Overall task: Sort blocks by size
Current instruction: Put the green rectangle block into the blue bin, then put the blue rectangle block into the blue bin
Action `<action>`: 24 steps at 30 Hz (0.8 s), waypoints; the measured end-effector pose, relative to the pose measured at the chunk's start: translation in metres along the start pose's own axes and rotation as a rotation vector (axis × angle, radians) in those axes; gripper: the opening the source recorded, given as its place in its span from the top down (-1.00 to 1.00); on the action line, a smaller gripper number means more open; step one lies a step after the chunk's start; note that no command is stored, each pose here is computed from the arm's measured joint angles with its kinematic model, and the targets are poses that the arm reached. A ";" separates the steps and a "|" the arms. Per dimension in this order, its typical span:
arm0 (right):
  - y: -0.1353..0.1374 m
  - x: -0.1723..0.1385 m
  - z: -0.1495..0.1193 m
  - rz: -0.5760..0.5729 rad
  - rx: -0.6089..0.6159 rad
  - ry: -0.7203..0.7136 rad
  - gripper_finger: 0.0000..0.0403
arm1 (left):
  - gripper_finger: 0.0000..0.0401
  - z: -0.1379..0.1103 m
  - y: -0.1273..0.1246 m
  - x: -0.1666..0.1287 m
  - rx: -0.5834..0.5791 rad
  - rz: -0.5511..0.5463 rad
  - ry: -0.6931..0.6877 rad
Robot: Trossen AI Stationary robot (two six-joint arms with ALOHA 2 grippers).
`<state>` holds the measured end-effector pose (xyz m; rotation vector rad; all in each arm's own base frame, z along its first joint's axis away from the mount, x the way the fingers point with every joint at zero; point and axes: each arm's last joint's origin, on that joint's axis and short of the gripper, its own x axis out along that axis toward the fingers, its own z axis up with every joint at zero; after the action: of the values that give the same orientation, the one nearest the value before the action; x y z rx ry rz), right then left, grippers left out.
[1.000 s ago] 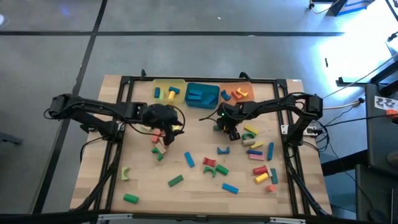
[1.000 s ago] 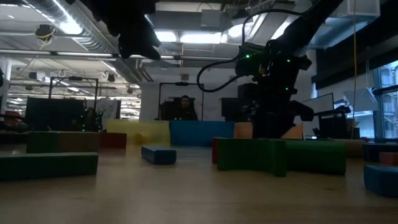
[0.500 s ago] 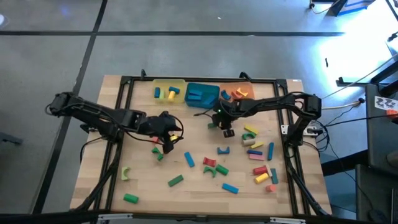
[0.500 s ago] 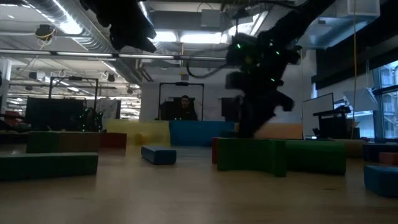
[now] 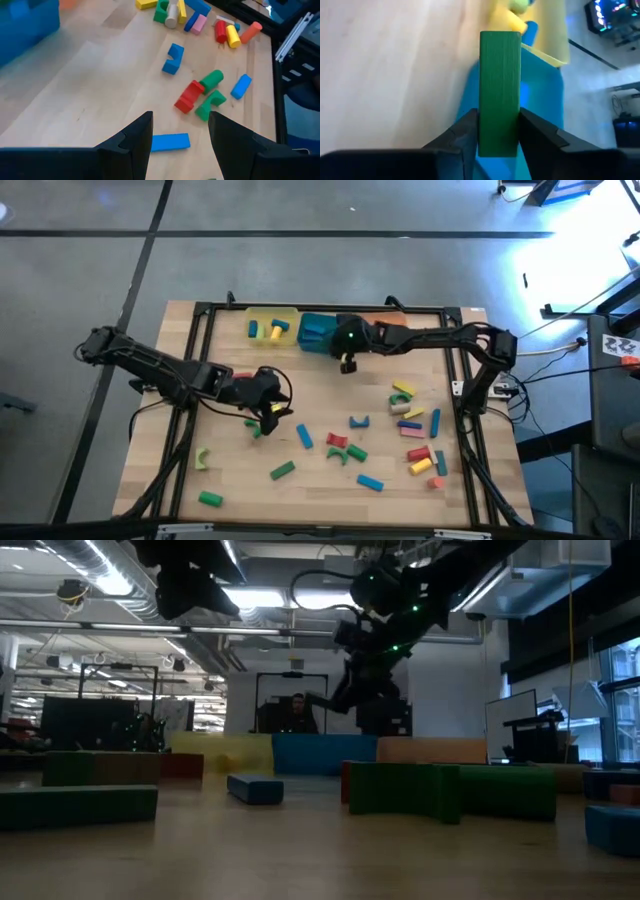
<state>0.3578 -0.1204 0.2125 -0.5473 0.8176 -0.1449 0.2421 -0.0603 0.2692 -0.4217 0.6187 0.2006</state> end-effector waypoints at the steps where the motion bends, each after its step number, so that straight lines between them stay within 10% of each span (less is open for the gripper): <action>1: -0.002 0.002 -0.002 -0.002 0.006 0.000 0.33 | 0.14 0.000 0.000 0.000 -0.003 -0.002 0.001; 13: -0.022 0.028 -0.029 -0.053 0.065 0.019 0.30 | 0.14 -0.004 -0.003 0.008 -0.029 0.007 0.021; 24: -0.019 -0.006 -0.009 -0.244 0.033 0.154 0.29 | 0.14 0.000 -0.004 0.063 0.406 -0.132 0.006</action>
<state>0.3488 -0.1382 0.2214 -0.6096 0.8944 -0.4283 0.2933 -0.0601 0.2332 -0.0697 0.6175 -0.0543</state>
